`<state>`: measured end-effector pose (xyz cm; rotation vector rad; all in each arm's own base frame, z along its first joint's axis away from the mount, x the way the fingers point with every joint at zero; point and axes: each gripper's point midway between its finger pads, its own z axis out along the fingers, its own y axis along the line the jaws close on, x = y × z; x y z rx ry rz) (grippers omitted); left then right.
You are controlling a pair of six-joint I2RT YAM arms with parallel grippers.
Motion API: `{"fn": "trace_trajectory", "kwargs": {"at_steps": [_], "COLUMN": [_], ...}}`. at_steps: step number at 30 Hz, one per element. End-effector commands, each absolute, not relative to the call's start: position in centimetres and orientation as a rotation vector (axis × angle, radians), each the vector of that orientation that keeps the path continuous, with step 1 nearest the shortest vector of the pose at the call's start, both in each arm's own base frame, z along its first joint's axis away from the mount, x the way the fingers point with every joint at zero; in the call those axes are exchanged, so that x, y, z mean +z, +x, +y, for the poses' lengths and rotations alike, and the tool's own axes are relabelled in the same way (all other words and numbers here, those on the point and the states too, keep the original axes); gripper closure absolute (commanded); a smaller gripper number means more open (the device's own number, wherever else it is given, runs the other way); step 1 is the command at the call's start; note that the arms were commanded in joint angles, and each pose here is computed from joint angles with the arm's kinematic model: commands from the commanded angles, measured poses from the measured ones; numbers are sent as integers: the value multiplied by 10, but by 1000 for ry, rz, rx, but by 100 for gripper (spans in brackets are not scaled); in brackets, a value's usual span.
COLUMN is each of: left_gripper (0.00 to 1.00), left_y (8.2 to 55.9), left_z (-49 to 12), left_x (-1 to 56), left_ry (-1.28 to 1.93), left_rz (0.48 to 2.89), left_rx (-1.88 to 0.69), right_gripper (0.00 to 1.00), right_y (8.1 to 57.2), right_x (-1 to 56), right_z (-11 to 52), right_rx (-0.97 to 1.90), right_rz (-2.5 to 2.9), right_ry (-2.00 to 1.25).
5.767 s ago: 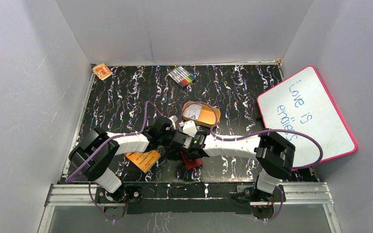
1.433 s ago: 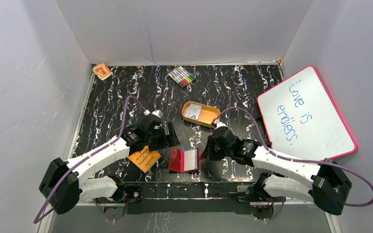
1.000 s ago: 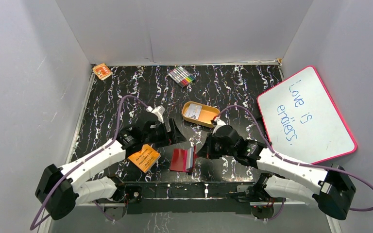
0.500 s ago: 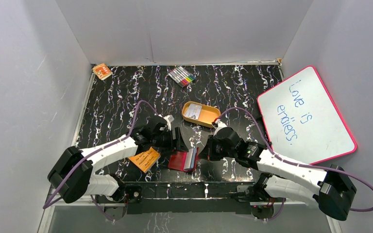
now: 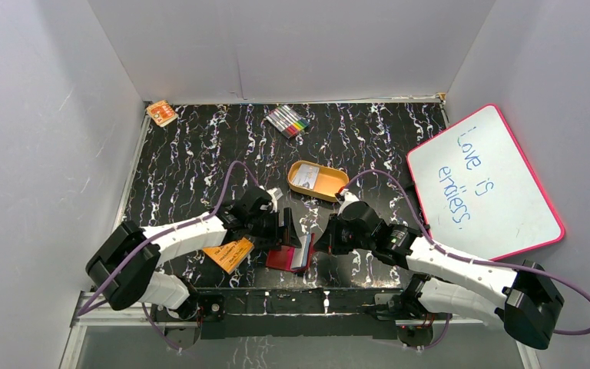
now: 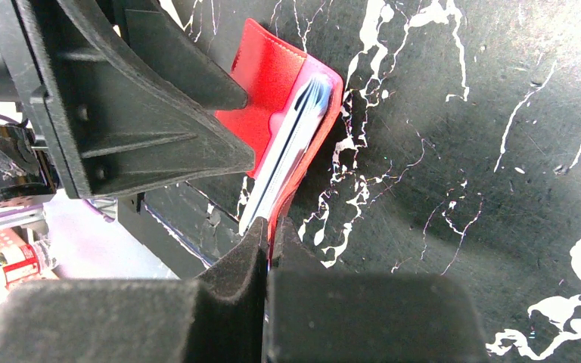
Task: Put the credit cards into the card holder
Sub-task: Open the card holder at the center of the board.
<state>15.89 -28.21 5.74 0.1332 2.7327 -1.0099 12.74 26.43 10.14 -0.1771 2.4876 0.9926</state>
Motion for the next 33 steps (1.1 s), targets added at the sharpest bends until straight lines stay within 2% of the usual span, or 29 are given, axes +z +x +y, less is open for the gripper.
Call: {"fn": "trace_trajectory", "kwargs": {"at_steps": [1, 13, 33], "left_gripper": [27, 19, 21], "left_y": [161, 168, 159], "left_z": [-289, -296, -306], "left_x": [65, 80, 67], "left_ry": [198, 245, 330], "left_rz": [2709, 2644, 2694], "left_rx": [-1018, -1036, -1022], "right_gripper": [100, 100, 100], "right_y": [136, 138, 138], "right_x": [119, 127, 137], "right_z": [272, 276, 281], "right_rx": [1025, 1042, 1086], "right_rz": [2423, 2400, 2366], "right_ry": [-185, -197, -211]}}
